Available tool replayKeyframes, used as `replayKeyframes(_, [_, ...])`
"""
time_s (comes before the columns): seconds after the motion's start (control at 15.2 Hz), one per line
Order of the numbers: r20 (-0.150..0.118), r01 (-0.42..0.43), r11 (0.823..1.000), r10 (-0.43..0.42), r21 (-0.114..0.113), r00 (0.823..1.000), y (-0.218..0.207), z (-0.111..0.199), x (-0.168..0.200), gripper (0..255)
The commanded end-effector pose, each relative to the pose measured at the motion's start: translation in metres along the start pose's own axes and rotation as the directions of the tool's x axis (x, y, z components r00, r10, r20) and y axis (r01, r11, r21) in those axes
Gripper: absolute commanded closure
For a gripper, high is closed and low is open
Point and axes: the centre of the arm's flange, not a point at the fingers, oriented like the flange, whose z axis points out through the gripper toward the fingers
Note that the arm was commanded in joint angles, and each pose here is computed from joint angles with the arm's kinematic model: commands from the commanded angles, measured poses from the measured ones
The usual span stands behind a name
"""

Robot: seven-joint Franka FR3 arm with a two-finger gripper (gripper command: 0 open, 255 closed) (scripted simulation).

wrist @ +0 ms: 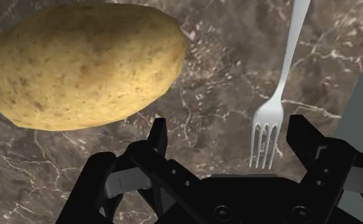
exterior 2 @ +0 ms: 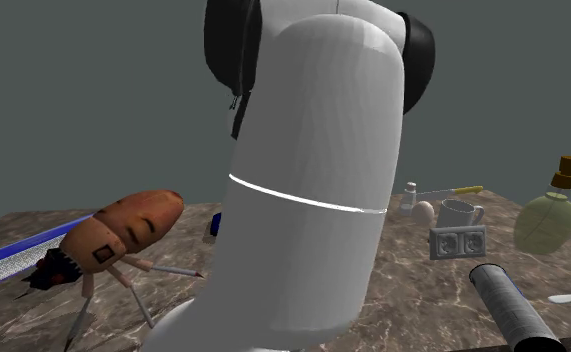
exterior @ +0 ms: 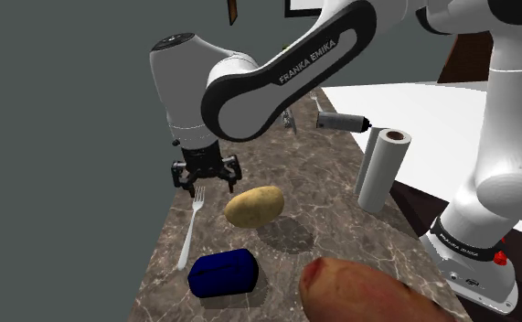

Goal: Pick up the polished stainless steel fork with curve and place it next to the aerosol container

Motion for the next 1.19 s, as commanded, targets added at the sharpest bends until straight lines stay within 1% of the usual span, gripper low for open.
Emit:
replayKeyframes(0.0, [-0.009,-0.053,0.999,0.053,0.004,0.999,-0.021,0.011,0.006,0])
replayKeyframes(0.2, [-0.018,-0.119,0.993,0.12,0.011,0.993,-0.053,0.024,0.016,0])
replayKeyframes(0.73, [-0.018,-0.119,0.993,0.12,0.011,0.993,-0.053,0.064,0.016,0])
replayKeyframes(1.12, [-0.018,-0.119,0.993,0.12,0.011,0.993,-0.053,0.064,0.016,0])
